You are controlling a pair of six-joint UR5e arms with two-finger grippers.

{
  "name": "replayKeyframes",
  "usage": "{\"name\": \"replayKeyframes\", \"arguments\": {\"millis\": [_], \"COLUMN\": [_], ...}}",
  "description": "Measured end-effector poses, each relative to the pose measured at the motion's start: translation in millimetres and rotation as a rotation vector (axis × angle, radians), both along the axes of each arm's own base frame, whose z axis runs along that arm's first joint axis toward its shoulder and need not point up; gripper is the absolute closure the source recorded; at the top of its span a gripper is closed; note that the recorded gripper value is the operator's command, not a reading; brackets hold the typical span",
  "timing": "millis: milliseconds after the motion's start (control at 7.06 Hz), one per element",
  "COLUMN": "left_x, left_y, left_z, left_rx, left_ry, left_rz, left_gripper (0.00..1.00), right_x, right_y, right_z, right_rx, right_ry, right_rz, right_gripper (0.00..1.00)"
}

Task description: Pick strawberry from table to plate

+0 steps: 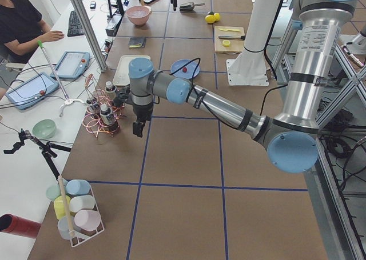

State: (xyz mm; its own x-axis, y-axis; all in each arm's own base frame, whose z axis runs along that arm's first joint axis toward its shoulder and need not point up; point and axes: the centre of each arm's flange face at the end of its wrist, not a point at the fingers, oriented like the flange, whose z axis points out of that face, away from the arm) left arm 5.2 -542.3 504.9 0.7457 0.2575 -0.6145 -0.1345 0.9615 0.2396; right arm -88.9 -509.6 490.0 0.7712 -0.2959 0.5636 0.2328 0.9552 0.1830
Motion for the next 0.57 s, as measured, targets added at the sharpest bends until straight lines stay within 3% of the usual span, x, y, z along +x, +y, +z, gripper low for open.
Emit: {"name": "replayKeyframes", "arguments": {"millis": [283, 566], "left_x": [-18, -38], "left_y": [25, 51], "left_z": [49, 85], "left_rx": [-0.051, -0.107], "left_ry": [-0.006, -0.009], "left_rz": [0.021, 0.004], "left_gripper": [0.00, 0.00], "right_x": [98, 126], "right_y": [44, 57], "right_z": [71, 98], "right_rx": [-0.085, -0.129], "right_ry": [-0.060, -0.121], "right_rz": [0.062, 0.104], "right_gripper": [0.00, 0.00]}}
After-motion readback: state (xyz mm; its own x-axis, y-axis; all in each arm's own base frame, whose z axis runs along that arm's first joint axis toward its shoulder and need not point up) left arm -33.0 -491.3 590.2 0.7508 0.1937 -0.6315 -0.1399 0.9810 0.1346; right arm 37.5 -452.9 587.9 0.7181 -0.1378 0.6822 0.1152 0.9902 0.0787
